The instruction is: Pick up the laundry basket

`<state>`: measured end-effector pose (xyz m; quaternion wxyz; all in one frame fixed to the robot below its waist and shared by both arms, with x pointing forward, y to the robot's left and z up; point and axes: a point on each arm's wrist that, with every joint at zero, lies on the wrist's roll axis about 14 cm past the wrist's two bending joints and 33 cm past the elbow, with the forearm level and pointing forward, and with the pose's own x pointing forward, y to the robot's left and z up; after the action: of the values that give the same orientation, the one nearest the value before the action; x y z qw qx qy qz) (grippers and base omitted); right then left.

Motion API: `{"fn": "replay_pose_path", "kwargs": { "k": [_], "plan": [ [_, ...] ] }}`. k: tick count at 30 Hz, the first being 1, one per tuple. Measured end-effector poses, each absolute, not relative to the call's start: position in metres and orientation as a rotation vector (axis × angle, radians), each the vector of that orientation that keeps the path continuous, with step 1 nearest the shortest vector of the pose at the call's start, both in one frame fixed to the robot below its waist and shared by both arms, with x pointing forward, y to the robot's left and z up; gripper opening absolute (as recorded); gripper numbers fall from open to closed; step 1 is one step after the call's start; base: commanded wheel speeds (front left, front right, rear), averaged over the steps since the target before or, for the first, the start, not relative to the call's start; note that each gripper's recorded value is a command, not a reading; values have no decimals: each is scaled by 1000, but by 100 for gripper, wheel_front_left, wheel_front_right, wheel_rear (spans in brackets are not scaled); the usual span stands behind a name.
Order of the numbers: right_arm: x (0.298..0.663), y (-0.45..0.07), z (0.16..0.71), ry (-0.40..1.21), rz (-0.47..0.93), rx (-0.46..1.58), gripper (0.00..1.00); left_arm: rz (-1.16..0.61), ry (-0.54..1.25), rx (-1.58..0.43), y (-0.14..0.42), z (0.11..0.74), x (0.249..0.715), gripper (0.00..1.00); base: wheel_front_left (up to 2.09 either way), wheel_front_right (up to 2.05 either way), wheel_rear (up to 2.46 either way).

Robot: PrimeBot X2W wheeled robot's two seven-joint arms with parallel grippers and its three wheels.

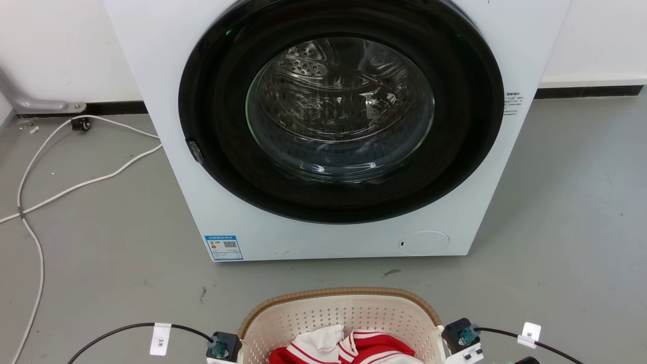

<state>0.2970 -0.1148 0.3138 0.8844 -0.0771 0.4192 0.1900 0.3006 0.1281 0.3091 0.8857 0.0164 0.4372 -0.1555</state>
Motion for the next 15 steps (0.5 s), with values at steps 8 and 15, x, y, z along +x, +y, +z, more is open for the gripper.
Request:
{"fn": "replay_pose_path", "kwargs": {
  "k": [8, 15],
  "plan": [
    [297, -115, 313, 875, 399, -164, 0, -324, 909, 33, 128, 309, 301, 0, 0, 0, 0],
    [296, -115, 313, 878, 401, -163, 0, -324, 910, 33, 128, 309, 300, 0, 0, 0, 0]
  ]
}}
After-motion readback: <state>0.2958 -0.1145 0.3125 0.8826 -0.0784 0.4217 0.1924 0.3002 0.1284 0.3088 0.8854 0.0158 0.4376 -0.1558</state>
